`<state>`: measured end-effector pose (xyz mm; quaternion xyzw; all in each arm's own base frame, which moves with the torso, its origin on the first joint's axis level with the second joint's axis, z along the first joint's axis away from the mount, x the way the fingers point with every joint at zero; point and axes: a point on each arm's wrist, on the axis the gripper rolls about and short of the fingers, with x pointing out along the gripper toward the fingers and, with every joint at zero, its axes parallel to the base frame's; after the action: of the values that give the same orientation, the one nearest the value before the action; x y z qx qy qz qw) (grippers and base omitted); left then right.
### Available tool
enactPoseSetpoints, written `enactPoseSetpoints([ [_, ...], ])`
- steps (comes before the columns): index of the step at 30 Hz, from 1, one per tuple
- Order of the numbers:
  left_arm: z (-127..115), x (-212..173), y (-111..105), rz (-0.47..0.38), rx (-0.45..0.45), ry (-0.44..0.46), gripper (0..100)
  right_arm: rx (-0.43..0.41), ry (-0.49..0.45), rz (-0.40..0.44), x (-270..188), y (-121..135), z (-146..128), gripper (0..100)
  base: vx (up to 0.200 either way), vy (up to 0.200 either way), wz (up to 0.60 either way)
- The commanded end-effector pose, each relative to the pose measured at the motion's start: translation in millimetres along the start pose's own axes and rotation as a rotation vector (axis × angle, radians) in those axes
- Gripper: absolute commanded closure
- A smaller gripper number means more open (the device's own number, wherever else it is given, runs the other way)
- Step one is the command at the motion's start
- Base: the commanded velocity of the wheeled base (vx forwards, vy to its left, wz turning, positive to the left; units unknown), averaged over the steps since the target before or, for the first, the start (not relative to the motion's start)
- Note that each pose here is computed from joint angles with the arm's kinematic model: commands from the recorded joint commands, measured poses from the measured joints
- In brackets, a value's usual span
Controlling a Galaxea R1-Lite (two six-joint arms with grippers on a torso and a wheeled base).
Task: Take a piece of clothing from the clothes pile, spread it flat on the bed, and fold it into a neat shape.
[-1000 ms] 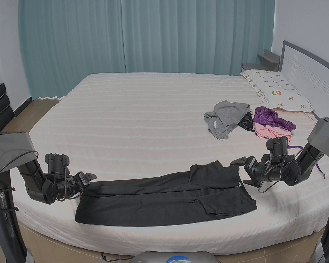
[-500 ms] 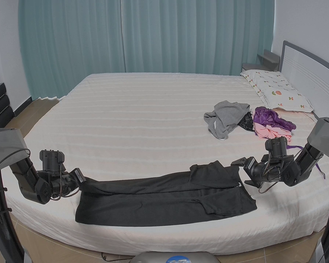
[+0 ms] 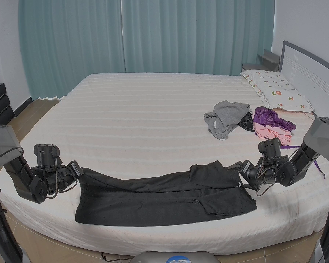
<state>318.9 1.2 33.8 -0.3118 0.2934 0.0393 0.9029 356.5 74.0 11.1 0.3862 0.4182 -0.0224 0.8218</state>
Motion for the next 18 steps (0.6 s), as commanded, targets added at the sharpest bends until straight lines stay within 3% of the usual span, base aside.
enactPoseSetpoints([
  [1,0.5,-2.6,-0.4,-0.008,-0.01,-0.002,100,-0.002,0.003,-0.028,11.2,-3.0,-3.1,0,0.0,0.0,0.0],
  [18,0.1,-0.6,0.2,-0.007,-0.012,0.001,100,-0.01,-0.029,-0.052,41.0,-3.3,4.3,0,0.0,0.0,0.0],
])
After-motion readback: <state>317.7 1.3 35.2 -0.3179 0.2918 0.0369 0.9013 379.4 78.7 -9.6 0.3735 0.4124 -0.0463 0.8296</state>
